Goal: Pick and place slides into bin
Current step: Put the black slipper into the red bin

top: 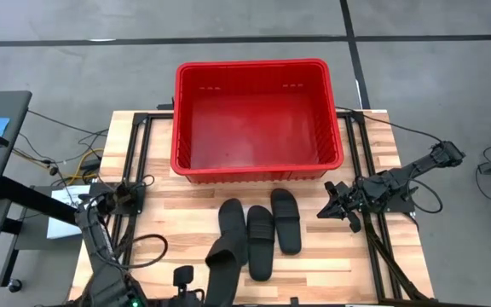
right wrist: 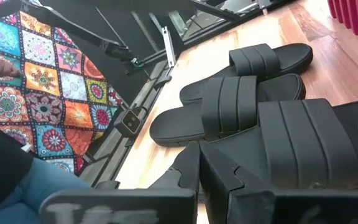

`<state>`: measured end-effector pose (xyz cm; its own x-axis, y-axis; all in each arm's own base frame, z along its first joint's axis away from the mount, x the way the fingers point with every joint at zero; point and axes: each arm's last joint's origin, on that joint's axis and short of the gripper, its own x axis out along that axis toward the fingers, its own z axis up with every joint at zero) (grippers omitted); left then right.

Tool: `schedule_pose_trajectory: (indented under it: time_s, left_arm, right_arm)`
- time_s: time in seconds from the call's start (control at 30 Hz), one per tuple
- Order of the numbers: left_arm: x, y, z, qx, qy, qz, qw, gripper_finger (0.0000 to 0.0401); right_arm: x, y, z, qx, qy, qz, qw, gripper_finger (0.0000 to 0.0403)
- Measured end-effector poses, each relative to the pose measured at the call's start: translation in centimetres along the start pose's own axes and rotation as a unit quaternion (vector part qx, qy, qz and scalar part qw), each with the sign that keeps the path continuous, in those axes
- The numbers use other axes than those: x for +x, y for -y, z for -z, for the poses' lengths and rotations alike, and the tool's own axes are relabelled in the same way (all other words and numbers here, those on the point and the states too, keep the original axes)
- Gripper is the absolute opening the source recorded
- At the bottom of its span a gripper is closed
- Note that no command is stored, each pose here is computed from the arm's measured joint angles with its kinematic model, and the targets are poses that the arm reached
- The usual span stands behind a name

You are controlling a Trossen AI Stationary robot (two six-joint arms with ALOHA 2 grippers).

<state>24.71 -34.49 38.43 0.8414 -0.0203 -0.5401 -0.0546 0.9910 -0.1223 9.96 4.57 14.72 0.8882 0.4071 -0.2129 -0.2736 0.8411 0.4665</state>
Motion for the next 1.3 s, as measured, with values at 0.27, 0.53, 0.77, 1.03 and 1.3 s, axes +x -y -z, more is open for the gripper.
schedule_pose_trajectory:
  time_s: [0.27,0.53,0.77,1.03,1.3]
  left_arm:
    - [-2.3,-2.4,-3.0,0.082,0.075,-0.089,0.99,0.0001]
    - [-3.3,-8.4,-5.3,0.142,0.031,-0.183,0.972,0.0001]
    - [-3.9,-14.3,-8.2,0.216,-0.015,-0.247,0.945,0.0001]
    - [-4.3,-22.0,-11.7,0.24,-0.074,-0.28,0.926,0.0001]
    - [-5.9,-29.4,-13.7,0.236,-0.133,-0.263,0.926,0.0001]
  right_arm:
    - [0.0,0.0,0.0,0.0,0.0,0.0,1.0,0.0]
    - [0.0,0.0,0.0,0.0,0.0,0.0,1.0,0.0]
    - [0.0,0.0,0.0,0.0,0.0,0.0,1.0,0.0]
    - [0.0,0.0,0.0,0.0,0.0,0.0,1.0,0.0]
    - [0.0,0.0,0.0,0.0,0.0,0.0,1.0,0.0]
